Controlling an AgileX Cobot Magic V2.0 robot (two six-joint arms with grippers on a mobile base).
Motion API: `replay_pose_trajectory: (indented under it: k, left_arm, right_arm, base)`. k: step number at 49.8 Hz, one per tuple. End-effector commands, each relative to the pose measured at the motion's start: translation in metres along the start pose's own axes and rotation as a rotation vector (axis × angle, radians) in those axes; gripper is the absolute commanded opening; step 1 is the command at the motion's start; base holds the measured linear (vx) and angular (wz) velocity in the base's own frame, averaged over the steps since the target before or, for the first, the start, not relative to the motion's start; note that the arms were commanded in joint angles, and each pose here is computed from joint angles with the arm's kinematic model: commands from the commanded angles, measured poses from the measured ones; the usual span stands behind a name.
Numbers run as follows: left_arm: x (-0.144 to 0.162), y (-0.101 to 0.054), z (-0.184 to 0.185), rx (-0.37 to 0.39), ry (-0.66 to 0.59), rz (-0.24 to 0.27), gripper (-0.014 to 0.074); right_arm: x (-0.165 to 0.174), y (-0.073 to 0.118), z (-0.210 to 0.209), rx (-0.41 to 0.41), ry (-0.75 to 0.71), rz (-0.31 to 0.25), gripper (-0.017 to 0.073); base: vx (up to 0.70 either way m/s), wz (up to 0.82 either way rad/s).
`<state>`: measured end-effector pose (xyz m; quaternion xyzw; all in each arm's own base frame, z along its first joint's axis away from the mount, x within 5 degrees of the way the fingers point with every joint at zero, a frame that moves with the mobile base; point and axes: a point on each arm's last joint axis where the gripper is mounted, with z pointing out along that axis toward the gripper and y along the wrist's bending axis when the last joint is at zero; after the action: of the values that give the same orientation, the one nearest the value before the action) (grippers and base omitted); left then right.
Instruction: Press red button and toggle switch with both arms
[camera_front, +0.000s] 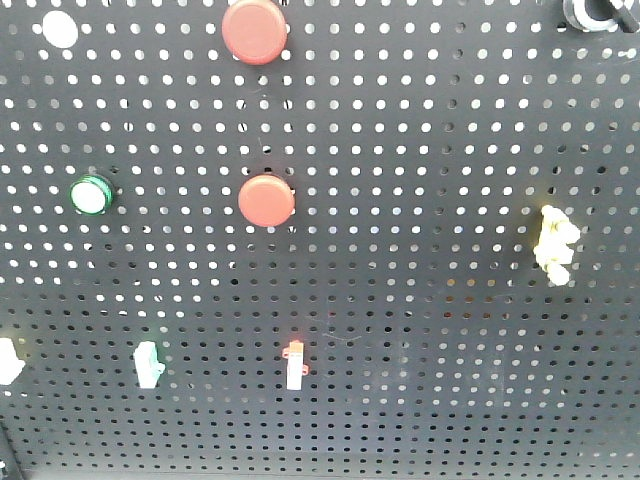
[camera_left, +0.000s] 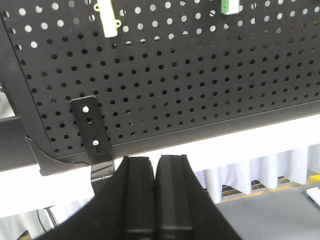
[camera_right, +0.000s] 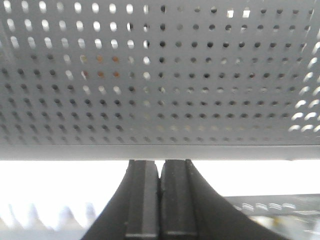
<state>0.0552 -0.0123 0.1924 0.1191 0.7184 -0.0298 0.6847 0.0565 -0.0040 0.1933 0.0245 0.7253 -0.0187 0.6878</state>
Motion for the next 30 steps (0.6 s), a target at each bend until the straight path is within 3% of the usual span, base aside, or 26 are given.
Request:
replay_pose_trajectory:
  k: [1, 30]
  left_arm:
    - [0.0038, 0.0005, 0.0005, -0.016, -0.056, -0.016, 0.0001]
    - [0.0038, 0.0005, 0.0005, -0.016, -0.056, -0.016, 0.0001]
  right_arm:
    - [-0.0043, 0.0007, -0.0008, -0.006, -0.095, 0.015, -0.0003]
    - [-0.0038, 0.0007, -0.0008, -0.006, -0.09, 0.019, -0.0003]
  base:
    - [0.0, 0.0]
    - [0.0, 0.0]
